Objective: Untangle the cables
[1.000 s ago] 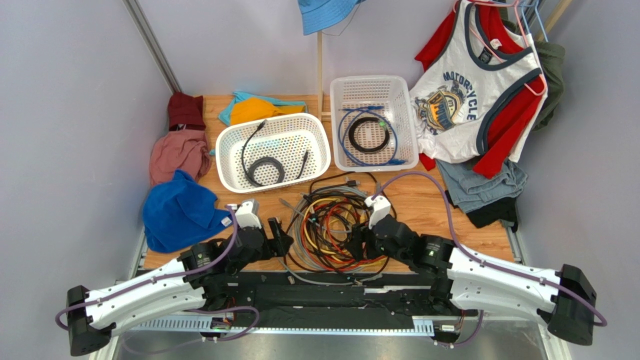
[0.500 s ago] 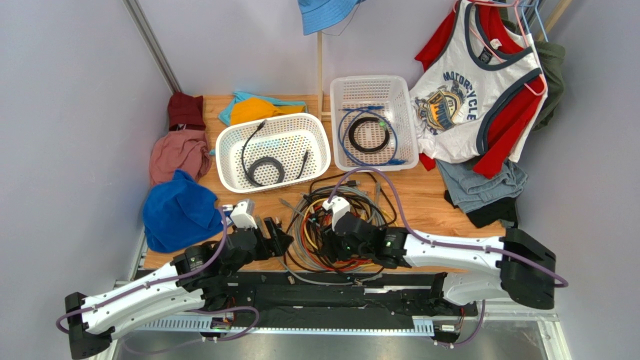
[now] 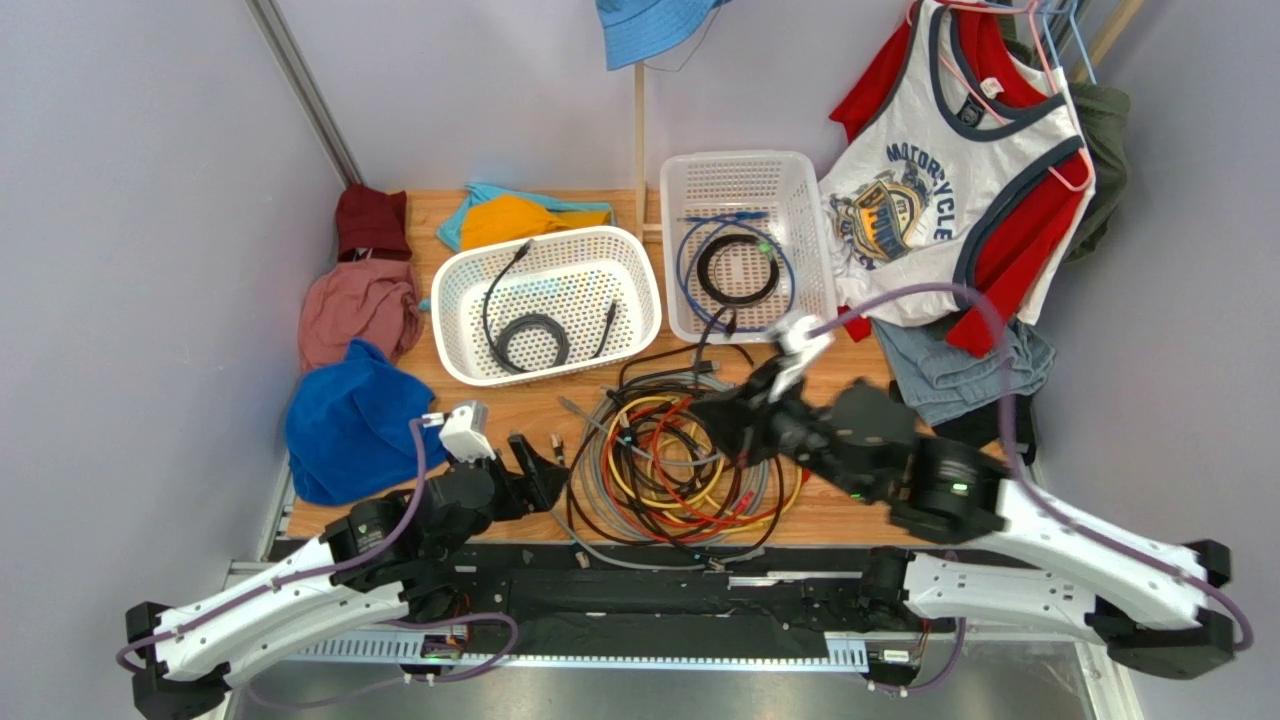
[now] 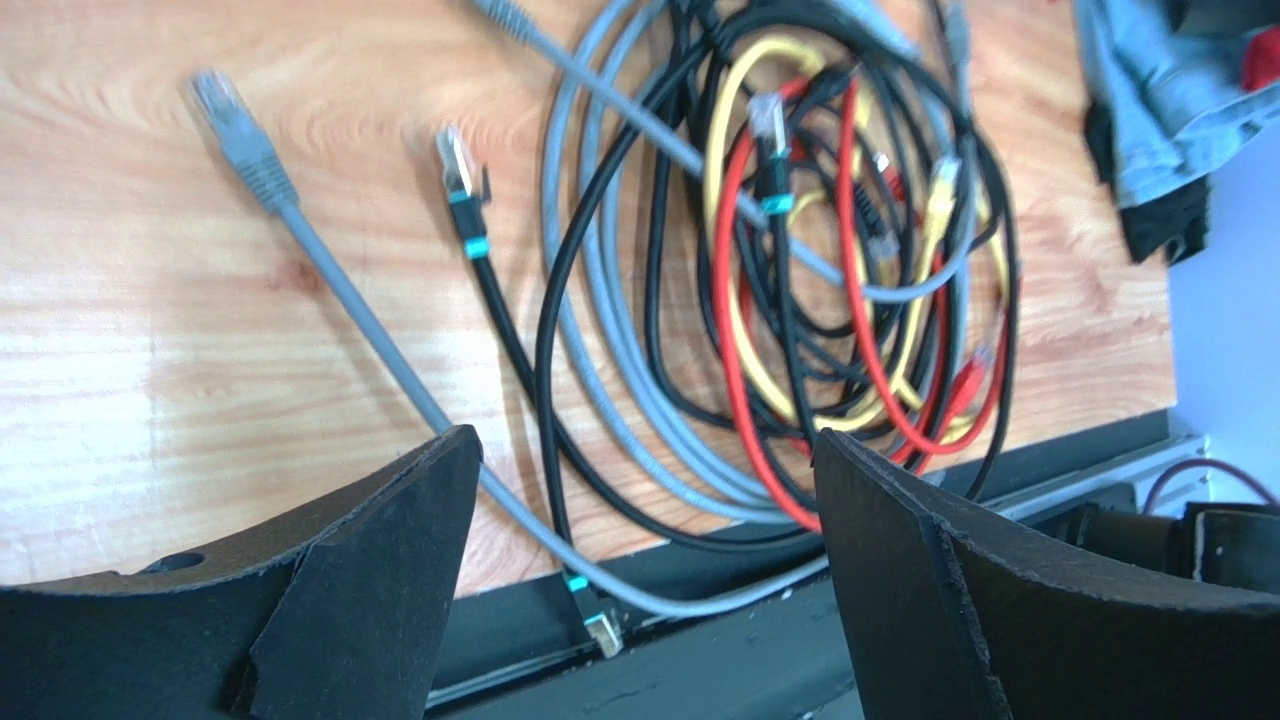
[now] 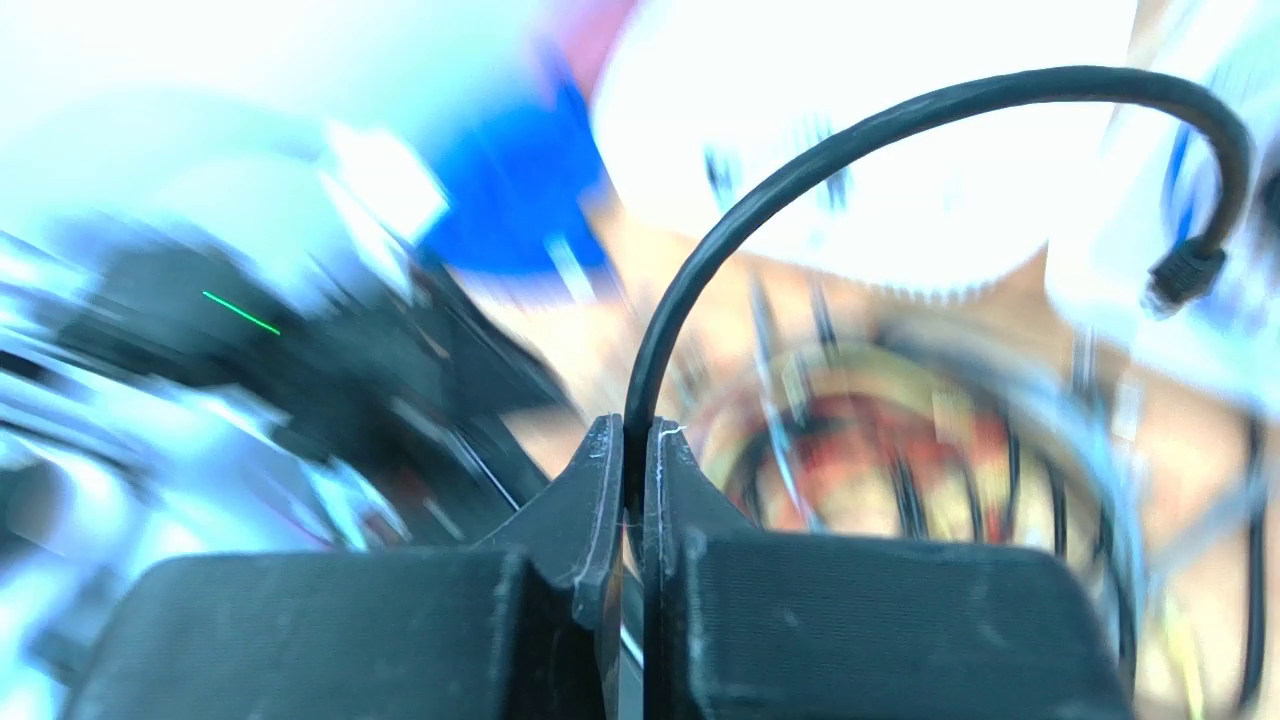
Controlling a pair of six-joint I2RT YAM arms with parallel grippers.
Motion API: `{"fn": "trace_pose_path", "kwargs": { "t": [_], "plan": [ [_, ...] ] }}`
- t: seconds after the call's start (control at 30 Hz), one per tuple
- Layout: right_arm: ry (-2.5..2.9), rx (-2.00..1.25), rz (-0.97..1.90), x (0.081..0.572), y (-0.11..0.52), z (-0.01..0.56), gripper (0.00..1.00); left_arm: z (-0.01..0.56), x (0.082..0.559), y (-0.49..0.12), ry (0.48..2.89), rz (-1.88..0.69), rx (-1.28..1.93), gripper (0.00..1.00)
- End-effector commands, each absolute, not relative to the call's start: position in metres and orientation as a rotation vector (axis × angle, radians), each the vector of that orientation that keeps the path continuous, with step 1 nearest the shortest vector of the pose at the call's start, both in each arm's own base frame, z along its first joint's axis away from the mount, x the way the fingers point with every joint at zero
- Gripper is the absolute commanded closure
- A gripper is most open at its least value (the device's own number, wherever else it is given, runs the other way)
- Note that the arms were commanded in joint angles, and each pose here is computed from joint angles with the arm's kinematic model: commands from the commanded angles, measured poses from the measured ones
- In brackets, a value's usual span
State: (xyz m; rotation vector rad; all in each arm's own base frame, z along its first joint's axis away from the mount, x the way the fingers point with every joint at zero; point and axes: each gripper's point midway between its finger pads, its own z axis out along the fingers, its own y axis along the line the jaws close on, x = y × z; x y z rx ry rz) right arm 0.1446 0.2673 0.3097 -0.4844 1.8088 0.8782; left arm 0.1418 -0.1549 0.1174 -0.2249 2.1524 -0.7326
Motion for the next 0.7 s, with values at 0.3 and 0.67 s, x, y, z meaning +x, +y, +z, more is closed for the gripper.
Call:
{"fn": "trace_pose_path", "kwargs": {
  "t": [0.3,0.67],
  "plan": [
    [1.680,-0.490,0.935,0.136,0.250,0.386,1.00,0.235,0.155,-0.192,1.785,-1.001,-0.032,0.06],
    [1.832,-0.489,0.914,0.150,0.299,0.318,1.00,0.290,0.125,-0.241,1.586,-1.223,0.327,0.01]
  ]
}}
